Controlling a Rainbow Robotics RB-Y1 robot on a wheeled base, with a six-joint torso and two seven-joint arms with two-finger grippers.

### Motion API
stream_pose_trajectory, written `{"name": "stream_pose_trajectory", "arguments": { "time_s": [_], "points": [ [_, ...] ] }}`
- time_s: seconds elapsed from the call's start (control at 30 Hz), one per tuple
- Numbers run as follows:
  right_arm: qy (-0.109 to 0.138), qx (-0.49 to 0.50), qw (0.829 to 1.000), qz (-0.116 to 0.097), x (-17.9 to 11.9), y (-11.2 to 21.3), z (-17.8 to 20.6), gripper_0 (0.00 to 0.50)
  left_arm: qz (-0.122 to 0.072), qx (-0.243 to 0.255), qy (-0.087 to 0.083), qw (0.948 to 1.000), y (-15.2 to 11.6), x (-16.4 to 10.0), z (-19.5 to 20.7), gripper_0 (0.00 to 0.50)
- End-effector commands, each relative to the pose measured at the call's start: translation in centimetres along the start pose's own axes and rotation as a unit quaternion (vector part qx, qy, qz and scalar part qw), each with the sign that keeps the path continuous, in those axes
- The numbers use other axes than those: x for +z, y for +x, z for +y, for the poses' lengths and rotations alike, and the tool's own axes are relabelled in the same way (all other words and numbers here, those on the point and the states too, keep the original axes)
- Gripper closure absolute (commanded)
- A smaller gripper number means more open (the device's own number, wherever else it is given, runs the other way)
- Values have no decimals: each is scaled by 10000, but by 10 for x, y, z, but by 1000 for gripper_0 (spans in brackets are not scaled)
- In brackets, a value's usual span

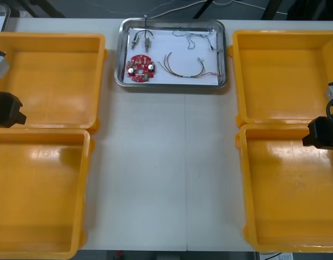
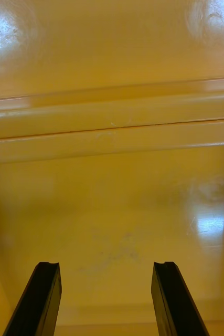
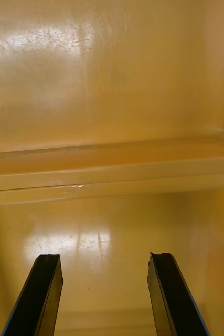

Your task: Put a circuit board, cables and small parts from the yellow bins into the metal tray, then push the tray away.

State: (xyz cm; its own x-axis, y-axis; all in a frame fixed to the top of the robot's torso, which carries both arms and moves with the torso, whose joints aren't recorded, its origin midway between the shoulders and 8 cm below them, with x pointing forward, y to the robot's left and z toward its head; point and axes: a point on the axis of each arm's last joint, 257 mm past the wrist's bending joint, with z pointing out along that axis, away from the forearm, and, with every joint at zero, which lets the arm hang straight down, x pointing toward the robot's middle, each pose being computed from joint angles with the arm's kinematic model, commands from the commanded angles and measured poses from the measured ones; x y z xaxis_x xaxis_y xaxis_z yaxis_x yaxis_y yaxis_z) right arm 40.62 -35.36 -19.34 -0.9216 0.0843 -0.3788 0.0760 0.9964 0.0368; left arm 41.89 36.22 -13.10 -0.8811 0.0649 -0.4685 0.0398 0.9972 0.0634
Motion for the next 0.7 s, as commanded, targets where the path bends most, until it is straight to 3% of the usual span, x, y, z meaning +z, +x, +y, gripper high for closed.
{"name": "stream_pose_trajectory", "arguments": {
  "time_s": [0.03,0.7],
  "points": [
    [-32,-16,9999,-118,-4,-4,-4,0,-133,-504,-211,9984,-3,-15,16,19],
    [-32,-16,9999,-118,-4,-4,-4,0,-133,-504,-211,9984,-3,-15,16,18]
  ]
}}
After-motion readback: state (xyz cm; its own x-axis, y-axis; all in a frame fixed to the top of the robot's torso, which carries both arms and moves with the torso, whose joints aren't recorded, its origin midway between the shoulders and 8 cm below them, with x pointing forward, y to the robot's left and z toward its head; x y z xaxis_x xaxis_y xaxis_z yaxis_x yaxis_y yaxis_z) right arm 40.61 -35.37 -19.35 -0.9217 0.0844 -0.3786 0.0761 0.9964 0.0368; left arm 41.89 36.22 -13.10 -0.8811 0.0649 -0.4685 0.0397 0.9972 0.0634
